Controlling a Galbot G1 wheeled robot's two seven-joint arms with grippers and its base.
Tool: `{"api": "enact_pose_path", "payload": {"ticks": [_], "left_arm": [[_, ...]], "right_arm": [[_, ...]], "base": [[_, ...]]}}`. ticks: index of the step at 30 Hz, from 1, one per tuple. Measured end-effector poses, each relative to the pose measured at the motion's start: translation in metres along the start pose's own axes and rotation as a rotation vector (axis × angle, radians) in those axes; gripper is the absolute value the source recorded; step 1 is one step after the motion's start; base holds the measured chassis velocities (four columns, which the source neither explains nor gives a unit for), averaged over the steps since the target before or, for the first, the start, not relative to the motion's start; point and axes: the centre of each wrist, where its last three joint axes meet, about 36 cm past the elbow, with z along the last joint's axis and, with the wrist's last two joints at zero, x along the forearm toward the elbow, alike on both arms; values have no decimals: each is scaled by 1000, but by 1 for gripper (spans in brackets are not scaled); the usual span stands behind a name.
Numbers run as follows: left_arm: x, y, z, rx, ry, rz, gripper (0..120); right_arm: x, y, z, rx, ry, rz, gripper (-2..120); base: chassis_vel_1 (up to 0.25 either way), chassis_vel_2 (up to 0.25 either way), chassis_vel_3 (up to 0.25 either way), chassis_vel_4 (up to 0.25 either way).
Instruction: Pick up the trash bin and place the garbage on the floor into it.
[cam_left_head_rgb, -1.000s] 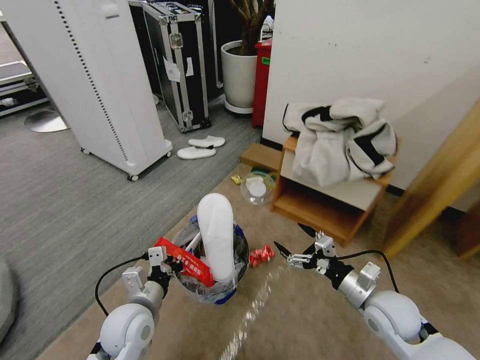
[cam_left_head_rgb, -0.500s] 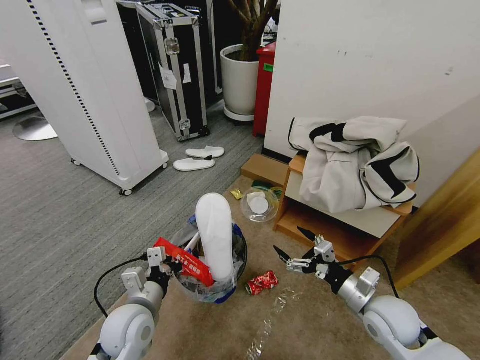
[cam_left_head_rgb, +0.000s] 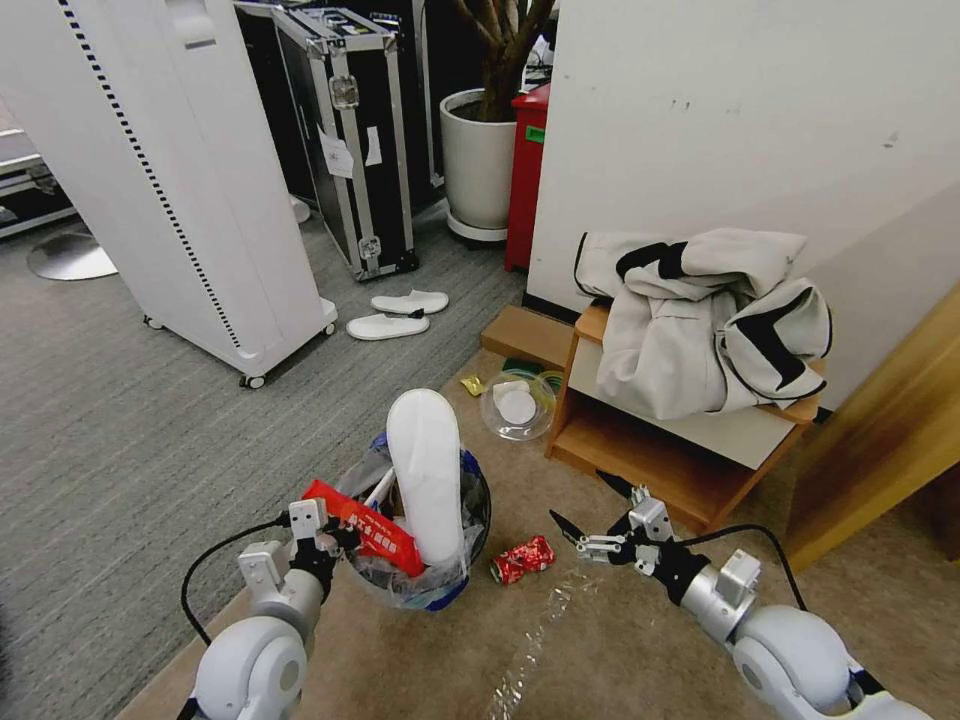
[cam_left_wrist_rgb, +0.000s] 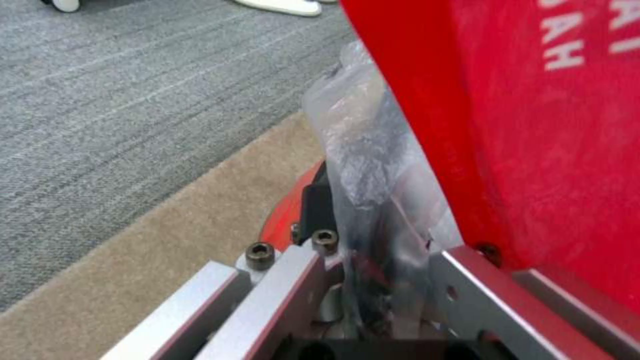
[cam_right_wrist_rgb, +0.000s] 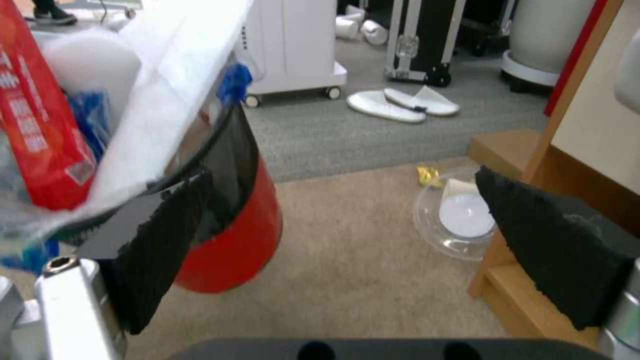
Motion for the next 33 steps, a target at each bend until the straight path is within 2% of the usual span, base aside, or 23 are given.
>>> {"api": "enact_pose_path", "payload": {"ticks": [12,20,33], "left_arm": [[0,8,-3,-1,-8,-32,1],[-4,13,-15,11,-25,-27,1],[-14,20,-23,6,-42,-48,1]], "right_arm": [[-11,-13,11,9,63,-19,100],[-19,-30,16,20,160,-43,100],[-27,-46,47,-49,292,-32,100]], "base": [[0,0,0,0],[0,0,0,0],[0,0,0,0]]}}
